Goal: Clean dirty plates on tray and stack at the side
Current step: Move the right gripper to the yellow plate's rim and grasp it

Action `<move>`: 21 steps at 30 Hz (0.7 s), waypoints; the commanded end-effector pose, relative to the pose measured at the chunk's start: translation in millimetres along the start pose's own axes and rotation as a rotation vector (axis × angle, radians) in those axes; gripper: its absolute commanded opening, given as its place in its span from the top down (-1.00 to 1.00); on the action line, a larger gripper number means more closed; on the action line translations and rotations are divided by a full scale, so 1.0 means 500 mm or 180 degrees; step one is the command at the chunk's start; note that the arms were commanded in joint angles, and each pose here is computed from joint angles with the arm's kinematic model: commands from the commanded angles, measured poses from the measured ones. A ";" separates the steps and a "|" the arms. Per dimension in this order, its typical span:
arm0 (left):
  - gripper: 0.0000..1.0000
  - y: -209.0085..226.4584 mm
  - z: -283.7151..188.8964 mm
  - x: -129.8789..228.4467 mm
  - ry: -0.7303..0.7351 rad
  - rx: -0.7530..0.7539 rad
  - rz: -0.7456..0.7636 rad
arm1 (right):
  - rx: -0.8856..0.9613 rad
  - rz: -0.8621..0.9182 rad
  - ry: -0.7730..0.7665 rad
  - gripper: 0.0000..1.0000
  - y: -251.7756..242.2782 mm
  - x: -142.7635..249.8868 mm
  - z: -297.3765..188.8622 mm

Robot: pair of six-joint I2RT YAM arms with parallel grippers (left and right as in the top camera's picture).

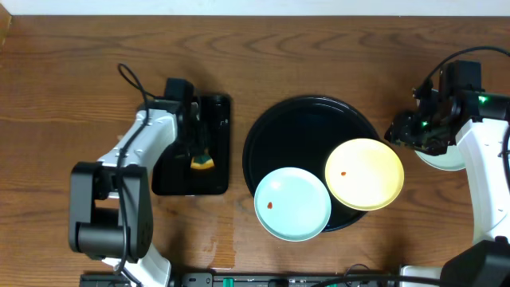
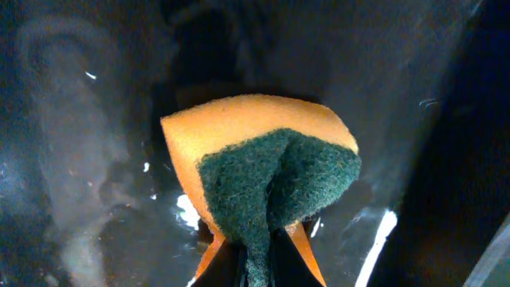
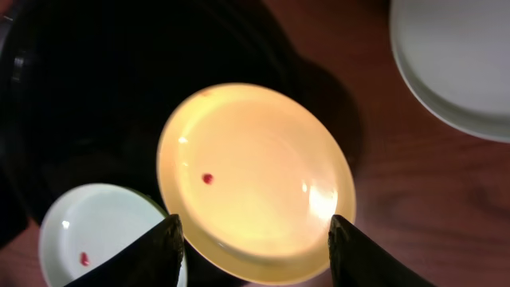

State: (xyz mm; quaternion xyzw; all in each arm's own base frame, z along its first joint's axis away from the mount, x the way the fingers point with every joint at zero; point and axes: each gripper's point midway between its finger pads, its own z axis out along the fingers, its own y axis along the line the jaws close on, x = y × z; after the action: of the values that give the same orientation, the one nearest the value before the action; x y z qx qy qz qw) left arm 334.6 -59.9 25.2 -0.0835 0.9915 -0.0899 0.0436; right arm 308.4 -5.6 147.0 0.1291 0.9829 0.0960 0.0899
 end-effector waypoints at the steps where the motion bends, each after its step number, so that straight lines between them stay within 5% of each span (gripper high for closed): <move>1: 0.83 -0.026 -0.035 -0.022 -0.0143 0.0207 -0.0004 | 0.0496 0.0268 0.0082 -0.13 -0.051 0.017 0.001; 4: 0.83 -0.004 -0.007 -0.009 -0.0078 0.0052 -0.0026 | 0.0778 0.0437 0.0245 -0.13 -0.084 0.046 0.011; 13: 0.82 0.031 0.072 0.022 0.0081 -0.0108 -0.0054 | 0.0225 0.0413 0.0647 -0.04 -0.056 0.138 0.142; 21: 0.84 0.001 -0.023 -0.022 -0.0101 -0.0045 -0.0018 | 0.0126 0.0359 0.0505 0.31 -0.062 0.147 0.204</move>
State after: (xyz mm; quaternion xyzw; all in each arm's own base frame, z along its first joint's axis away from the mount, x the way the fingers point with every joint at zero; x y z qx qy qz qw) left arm 329.0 -56.5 11.7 -0.0883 0.9924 -0.0816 0.0260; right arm 252.4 -3.7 35.7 0.1862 0.9792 0.0805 0.0038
